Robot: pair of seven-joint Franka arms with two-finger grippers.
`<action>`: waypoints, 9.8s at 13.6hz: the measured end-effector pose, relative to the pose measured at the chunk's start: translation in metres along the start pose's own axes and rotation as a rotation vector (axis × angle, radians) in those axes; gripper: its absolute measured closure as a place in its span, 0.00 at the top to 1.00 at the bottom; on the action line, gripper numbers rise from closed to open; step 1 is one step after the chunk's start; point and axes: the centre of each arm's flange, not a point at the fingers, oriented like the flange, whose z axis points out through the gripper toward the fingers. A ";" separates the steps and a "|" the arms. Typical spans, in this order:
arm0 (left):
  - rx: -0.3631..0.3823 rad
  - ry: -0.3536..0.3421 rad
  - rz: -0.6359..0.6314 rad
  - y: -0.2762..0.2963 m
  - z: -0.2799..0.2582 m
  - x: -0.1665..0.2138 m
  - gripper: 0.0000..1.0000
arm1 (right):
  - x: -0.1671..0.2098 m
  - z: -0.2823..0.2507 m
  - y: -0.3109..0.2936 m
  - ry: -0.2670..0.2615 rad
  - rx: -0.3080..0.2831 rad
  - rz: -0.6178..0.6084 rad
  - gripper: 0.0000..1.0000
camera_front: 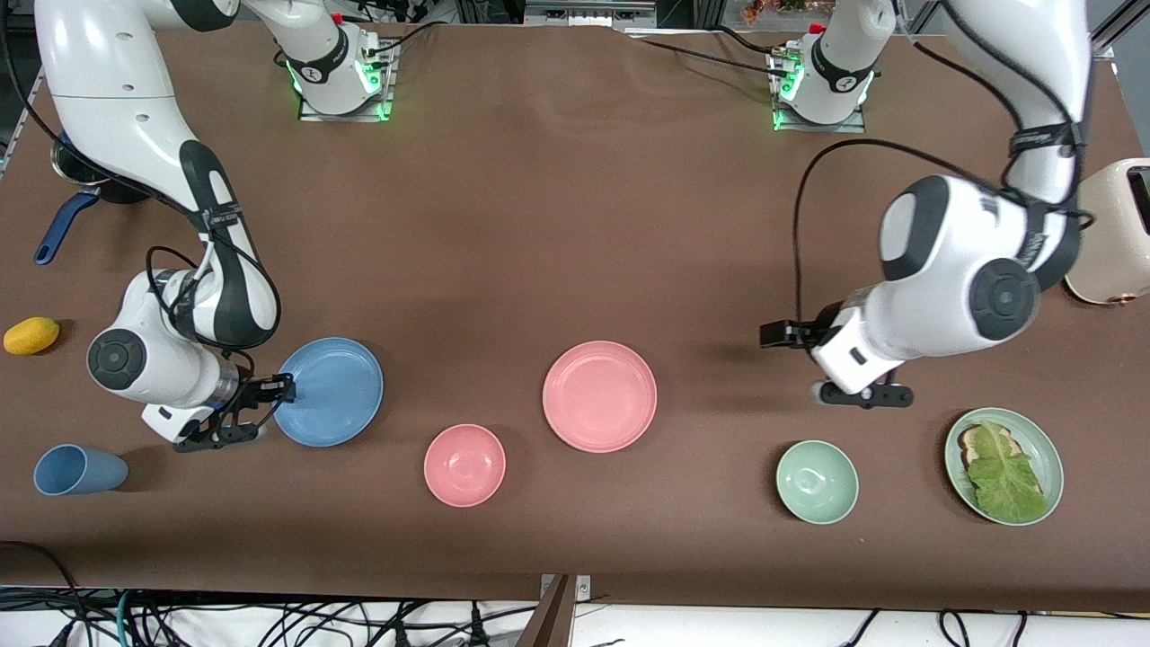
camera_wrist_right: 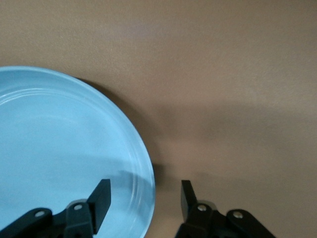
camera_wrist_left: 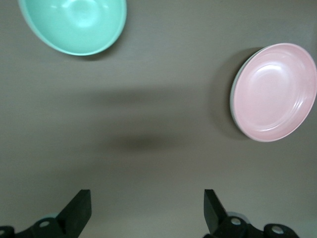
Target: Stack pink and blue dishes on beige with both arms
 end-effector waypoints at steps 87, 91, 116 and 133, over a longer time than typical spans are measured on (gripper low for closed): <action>0.161 -0.038 -0.051 -0.108 -0.170 -0.093 1.00 | 0.035 -0.162 -0.252 0.037 0.076 0.240 1.00; 0.161 -0.035 -0.052 -0.109 -0.167 -0.091 1.00 | 0.003 -0.236 -0.174 -0.001 0.043 0.203 1.00; 0.163 0.039 -0.049 -0.112 -0.165 -0.074 1.00 | -0.134 -0.381 -0.068 -0.080 0.001 0.145 1.00; 0.162 0.036 -0.049 -0.112 -0.164 -0.072 1.00 | -0.134 -0.385 -0.060 -0.074 0.002 0.160 1.00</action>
